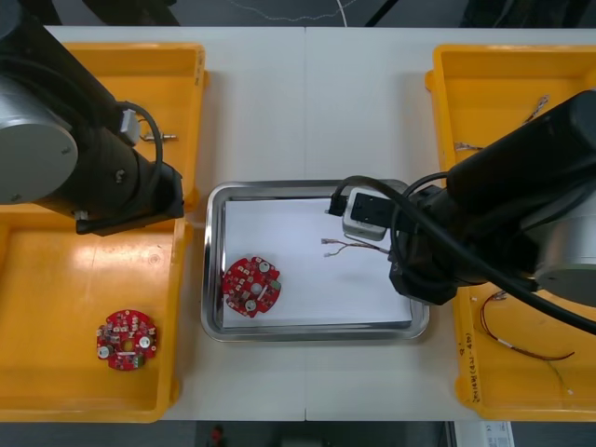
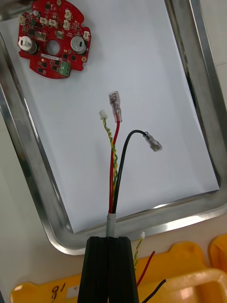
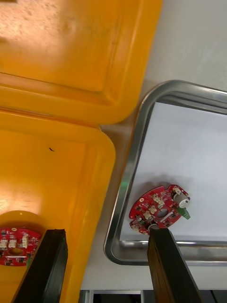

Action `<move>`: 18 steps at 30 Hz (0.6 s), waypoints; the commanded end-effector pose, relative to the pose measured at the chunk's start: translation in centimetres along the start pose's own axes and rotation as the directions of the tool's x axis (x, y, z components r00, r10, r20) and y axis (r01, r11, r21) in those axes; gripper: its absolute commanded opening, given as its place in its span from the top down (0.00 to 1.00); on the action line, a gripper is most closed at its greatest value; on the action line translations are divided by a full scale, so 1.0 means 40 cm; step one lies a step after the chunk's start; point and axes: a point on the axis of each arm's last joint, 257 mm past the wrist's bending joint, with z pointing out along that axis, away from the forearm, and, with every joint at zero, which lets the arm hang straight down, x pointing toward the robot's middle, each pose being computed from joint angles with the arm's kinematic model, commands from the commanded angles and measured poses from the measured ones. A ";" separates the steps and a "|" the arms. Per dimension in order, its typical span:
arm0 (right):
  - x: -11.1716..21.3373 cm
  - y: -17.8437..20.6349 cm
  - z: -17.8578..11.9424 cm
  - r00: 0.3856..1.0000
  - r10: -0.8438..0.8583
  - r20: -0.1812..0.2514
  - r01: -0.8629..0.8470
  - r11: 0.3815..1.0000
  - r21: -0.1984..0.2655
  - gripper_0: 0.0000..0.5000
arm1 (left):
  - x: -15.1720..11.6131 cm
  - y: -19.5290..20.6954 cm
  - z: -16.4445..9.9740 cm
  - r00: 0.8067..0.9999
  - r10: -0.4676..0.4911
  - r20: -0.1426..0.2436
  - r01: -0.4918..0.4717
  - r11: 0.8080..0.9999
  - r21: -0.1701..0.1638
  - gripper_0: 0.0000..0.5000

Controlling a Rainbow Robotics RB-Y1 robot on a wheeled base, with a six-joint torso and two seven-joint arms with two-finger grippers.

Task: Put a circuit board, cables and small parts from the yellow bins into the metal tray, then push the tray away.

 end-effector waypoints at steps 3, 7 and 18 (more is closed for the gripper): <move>-0.044 0.013 0.070 0.996 -0.087 0.021 0.087 0.996 -0.007 1.00 | -0.048 0.088 -0.047 0.997 0.058 0.056 -0.055 0.997 -0.051 0.00; -0.022 0.011 0.110 0.993 -0.113 -0.012 0.113 0.994 0.009 1.00 | -0.083 0.121 -0.061 0.998 0.010 0.068 -0.007 0.999 -0.052 0.00; -0.011 0.049 0.207 0.988 -0.156 -0.015 0.156 0.988 -0.025 1.00 | -0.176 0.248 -0.074 0.993 -0.088 0.077 0.095 0.991 -0.092 0.00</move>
